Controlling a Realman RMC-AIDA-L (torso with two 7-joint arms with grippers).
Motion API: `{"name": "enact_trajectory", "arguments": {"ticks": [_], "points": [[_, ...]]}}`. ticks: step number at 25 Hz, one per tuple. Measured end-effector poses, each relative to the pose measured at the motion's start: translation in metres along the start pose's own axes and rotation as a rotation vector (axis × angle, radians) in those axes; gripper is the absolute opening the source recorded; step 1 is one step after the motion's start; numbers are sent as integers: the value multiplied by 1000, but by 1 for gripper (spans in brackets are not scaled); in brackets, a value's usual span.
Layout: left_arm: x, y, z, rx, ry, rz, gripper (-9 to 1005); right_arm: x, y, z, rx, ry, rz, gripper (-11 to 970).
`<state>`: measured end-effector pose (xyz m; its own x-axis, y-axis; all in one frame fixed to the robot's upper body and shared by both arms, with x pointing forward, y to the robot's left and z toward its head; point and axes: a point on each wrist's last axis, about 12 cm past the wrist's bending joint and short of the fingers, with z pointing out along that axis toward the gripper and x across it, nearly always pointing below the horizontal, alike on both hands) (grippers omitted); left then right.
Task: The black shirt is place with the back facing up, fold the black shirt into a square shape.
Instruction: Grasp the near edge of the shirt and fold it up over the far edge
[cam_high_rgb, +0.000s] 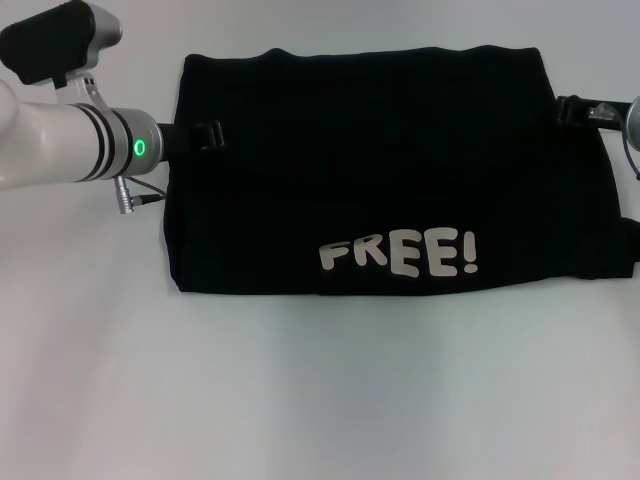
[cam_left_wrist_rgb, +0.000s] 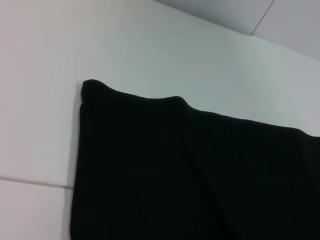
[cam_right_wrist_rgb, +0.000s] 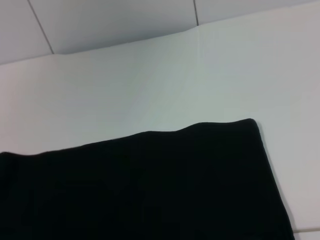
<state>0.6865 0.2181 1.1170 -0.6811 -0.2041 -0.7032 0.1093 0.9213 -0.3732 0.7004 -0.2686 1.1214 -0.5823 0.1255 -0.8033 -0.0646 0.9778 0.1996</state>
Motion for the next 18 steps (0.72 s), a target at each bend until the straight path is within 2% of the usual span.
{"name": "enact_trajectory", "arguments": {"ticks": [5,16,18], "points": [[1,-1,1,-2,-2,3,66,1,4,1,-6,7,-21,176],[3,4,-1,1,5,-31,80,-7,0,-2,-48,70,-44,209],[3,7,-6,32,14,-62,148,-11,1,-5,-80,94,-38,253]]}}
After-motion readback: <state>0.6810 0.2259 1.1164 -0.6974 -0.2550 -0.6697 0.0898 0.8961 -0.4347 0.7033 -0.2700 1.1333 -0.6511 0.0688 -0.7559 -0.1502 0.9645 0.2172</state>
